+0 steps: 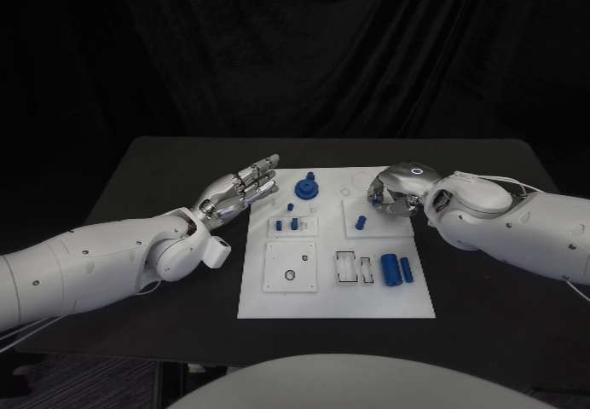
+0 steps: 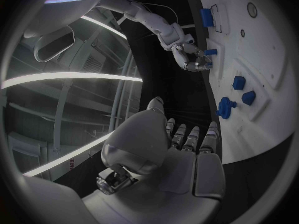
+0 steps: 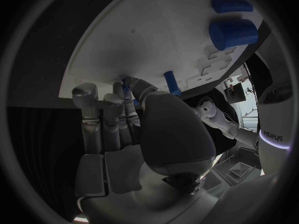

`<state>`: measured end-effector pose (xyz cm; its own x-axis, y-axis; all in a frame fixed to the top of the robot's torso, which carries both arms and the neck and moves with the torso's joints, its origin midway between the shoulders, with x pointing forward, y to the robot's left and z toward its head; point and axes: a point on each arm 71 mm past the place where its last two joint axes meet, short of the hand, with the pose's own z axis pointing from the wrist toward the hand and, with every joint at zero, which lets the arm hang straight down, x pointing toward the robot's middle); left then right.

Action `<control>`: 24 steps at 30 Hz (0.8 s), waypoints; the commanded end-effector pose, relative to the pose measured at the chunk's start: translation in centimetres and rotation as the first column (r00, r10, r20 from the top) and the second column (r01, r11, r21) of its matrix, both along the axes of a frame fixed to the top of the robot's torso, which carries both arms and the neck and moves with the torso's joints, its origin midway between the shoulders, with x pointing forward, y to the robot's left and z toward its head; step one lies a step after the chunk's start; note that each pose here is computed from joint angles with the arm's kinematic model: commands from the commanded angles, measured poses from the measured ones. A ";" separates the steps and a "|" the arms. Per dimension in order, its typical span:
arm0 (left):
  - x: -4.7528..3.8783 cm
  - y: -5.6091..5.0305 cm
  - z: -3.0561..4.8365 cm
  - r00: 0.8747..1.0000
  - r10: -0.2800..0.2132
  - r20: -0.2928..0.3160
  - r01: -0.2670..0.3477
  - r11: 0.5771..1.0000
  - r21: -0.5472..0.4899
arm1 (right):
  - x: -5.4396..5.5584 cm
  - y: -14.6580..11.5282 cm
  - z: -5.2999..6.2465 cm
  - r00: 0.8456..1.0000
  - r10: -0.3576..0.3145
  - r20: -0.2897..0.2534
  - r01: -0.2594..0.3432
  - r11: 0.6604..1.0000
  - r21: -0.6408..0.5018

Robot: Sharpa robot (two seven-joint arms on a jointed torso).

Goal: Assemble the parts on the task board

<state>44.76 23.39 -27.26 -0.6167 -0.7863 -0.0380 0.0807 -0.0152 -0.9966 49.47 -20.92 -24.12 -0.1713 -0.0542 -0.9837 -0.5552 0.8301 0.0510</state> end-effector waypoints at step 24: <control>0.02 0.0 0.42 0.999 0.005 0.053 -0.002 0.999 -0.046 | -1.7 1.9 7.3 0.987 0.097 0.131 -0.108 0.991 0.079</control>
